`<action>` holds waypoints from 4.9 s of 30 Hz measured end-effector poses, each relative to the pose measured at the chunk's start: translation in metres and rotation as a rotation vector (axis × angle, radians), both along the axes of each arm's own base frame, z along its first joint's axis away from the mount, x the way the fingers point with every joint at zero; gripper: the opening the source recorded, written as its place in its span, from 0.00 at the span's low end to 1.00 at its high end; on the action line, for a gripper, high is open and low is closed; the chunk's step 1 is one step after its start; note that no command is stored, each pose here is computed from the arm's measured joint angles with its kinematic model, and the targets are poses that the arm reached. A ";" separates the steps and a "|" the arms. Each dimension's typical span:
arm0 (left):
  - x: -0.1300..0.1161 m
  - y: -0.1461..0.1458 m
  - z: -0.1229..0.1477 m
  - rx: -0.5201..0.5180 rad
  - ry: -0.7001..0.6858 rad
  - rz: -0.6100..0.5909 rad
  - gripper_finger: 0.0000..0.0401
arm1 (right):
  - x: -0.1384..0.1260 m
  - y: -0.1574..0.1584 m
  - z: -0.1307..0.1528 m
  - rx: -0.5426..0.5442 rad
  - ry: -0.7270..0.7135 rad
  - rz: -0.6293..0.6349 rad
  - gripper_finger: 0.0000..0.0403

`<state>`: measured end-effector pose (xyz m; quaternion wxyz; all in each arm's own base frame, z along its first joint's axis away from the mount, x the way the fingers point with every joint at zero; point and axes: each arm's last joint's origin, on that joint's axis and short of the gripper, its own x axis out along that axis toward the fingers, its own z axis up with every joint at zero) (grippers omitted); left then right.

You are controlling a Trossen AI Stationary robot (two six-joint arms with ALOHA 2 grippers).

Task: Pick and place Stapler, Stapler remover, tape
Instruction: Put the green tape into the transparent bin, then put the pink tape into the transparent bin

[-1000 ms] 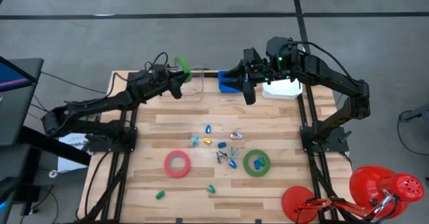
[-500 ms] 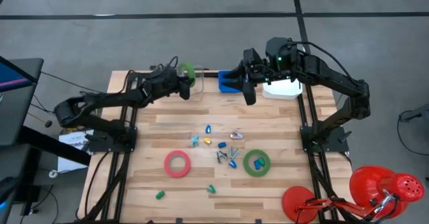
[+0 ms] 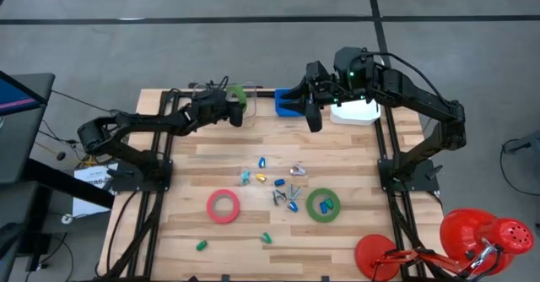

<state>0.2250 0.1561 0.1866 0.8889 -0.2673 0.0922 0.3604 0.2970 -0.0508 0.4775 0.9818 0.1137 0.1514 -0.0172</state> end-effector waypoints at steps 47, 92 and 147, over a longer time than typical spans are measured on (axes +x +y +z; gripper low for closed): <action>-0.012 -0.041 0.057 0.101 -0.183 -0.385 0.58 | -0.005 -0.011 -0.008 0.018 0.088 -0.038 0.31; -0.011 -0.171 0.060 -0.196 0.548 -0.827 0.65 | -0.006 -0.010 -0.011 0.026 0.123 -0.037 0.31; 0.002 -0.221 -0.039 -0.247 1.047 -0.840 0.40 | -0.007 -0.008 -0.013 0.005 0.146 -0.020 0.31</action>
